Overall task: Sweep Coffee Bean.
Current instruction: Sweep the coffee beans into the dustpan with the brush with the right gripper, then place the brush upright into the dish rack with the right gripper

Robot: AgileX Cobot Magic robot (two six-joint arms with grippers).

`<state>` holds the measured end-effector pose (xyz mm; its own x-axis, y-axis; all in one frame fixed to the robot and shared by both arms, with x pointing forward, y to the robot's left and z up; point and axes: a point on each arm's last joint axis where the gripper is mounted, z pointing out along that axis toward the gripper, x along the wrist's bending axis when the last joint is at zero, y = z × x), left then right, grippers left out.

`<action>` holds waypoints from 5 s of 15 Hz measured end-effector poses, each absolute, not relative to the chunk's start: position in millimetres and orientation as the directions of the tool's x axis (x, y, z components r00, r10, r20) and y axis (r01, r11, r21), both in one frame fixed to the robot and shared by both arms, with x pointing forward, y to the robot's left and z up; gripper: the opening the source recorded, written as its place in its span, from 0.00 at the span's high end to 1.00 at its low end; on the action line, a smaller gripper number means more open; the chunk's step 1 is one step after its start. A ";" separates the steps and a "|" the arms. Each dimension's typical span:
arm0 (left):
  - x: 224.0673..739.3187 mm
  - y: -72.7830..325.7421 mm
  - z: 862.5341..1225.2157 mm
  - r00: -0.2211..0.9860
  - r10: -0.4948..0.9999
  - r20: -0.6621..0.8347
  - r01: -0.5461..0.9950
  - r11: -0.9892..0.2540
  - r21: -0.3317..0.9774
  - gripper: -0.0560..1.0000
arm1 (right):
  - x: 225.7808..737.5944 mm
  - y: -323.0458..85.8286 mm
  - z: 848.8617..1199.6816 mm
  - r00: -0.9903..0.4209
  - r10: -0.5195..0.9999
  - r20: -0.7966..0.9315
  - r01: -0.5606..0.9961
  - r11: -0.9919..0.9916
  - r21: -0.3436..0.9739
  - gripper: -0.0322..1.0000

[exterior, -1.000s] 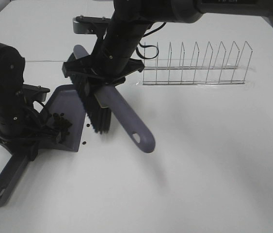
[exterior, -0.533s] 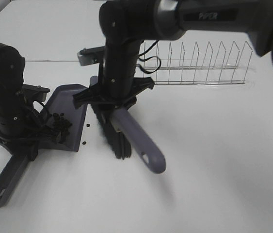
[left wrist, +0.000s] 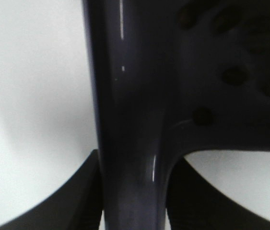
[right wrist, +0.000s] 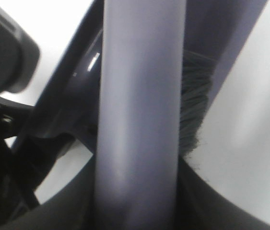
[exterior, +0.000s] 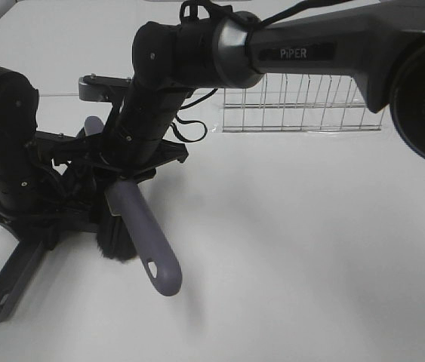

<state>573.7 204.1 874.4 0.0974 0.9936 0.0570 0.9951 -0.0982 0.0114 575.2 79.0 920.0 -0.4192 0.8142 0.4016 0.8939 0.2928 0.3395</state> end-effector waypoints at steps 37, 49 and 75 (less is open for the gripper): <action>575.5 202.9 874.3 0.091 0.995 0.045 0.995 -0.093 0.032 0.60 | 623.9 -208.8 977.0 -0.059 0.997 -0.058 0.964 0.072 0.255 0.63; 575.5 202.7 874.3 0.090 0.995 0.043 0.995 -0.091 0.033 0.60 | 658.3 -208.0 964.4 -0.072 0.987 -0.143 0.943 0.114 0.313 0.63; 575.6 202.7 874.3 0.090 0.995 0.043 0.995 -0.091 0.034 0.60 | 721.7 -211.3 935.7 -0.018 0.998 -0.062 0.911 0.042 0.410 0.58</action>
<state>575.6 202.7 874.3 0.0897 0.9950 0.0432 0.9953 -0.0912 0.0340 721.7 -211.3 935.7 -0.0181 0.9979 -0.0616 0.9110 0.0419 0.4102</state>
